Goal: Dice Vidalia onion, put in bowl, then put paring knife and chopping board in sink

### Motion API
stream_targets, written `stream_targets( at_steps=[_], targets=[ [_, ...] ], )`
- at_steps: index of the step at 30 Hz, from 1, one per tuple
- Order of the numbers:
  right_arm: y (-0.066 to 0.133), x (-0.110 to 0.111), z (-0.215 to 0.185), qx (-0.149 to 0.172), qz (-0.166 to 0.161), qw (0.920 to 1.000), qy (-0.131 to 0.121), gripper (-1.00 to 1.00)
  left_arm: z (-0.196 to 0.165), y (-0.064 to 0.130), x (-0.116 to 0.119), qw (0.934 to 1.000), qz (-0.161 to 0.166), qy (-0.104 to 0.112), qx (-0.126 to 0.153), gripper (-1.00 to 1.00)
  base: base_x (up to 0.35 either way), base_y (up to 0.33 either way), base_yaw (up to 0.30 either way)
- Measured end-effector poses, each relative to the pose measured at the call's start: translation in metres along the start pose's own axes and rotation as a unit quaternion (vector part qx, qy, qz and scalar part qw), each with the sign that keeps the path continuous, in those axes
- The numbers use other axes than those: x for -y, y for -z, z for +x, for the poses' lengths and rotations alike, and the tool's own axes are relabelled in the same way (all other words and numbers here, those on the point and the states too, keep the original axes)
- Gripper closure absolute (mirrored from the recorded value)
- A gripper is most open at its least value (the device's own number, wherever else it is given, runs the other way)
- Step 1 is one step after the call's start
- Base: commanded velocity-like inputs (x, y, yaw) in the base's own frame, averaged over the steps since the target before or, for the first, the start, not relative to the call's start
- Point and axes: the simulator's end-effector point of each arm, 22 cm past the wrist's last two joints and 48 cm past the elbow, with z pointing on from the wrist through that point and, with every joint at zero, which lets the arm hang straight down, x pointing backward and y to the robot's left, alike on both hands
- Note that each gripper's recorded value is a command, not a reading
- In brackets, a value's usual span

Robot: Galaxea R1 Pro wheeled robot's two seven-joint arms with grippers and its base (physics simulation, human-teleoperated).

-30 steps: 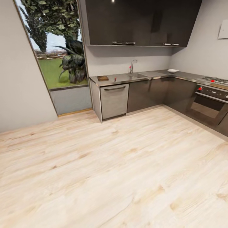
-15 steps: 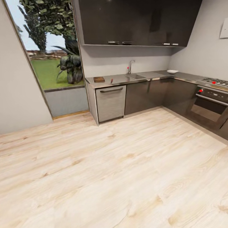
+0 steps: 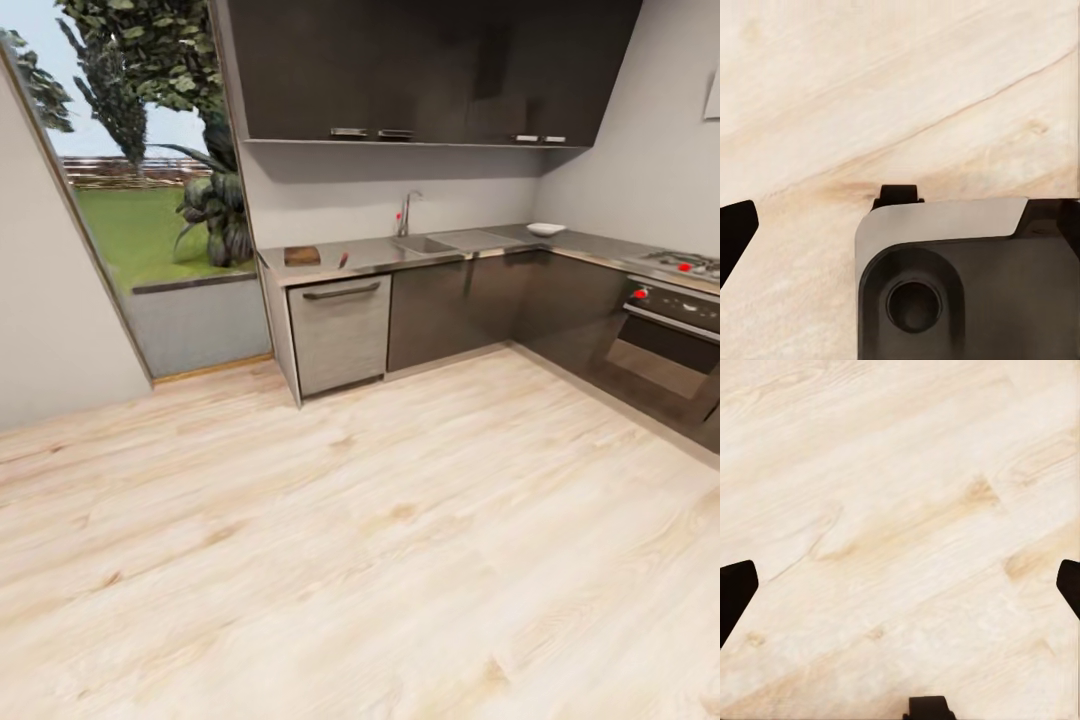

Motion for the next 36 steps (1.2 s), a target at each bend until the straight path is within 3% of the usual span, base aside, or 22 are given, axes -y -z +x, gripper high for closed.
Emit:
stream_targets(
  at_steps=[36],
  targets=[
    [0.0001, -0.0001, 0.0002, 0.0, 0.0, 1.0, 0.0, -1.0, 0.0, 0.0, 0.0001, 1.0, 0.0, 0.0, 0.0, -1.0, 0.283, -0.175, 0.126]
  ],
)
